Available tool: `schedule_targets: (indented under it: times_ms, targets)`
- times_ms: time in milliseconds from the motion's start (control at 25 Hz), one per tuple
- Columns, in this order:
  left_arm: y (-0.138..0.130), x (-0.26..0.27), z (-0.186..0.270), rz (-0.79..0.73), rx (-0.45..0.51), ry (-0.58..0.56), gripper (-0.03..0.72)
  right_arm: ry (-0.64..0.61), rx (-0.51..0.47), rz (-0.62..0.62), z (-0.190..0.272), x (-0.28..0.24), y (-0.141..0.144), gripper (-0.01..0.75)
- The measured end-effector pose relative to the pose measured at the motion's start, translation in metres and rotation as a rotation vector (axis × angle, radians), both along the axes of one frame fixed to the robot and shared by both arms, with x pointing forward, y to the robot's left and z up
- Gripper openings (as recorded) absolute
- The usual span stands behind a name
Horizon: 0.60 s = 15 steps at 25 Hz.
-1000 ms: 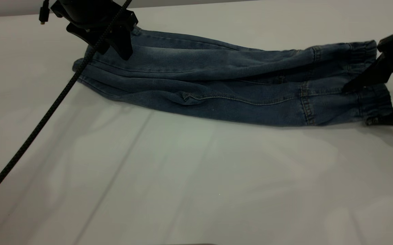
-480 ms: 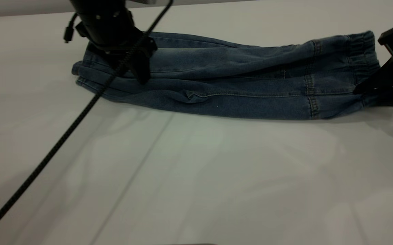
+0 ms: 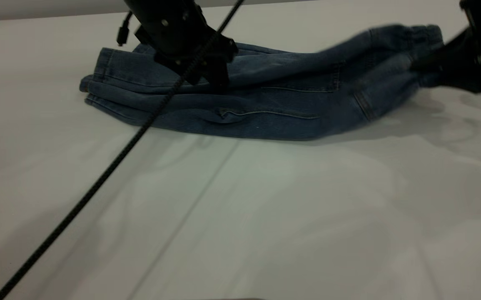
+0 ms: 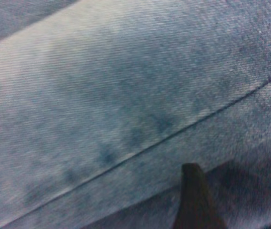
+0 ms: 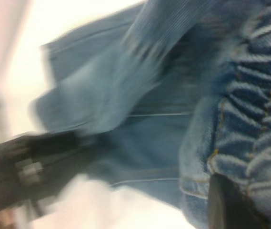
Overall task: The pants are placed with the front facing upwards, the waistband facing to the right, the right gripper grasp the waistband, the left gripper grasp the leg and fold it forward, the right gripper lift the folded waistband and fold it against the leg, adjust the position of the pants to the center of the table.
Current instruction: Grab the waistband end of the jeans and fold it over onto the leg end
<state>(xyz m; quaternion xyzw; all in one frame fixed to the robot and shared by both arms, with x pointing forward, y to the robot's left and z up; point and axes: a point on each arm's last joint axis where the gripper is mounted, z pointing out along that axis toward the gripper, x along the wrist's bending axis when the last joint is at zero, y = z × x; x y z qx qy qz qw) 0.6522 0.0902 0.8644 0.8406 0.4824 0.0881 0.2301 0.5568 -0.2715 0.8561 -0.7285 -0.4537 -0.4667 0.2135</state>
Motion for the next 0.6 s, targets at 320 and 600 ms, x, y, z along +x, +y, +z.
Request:
schedule_targets:
  times_ms: [320,600]
  targets:
    - [-0.036,-0.013,-0.022,-0.081,0.010,0.014,0.390,-0.243,0.087,0.091,0.057,0.008,0.006,0.111]
    - [-0.076,-0.038,-0.028,-0.159,-0.005,-0.004,0.390,-0.360,0.060,0.127,0.092,0.007,0.007,0.111]
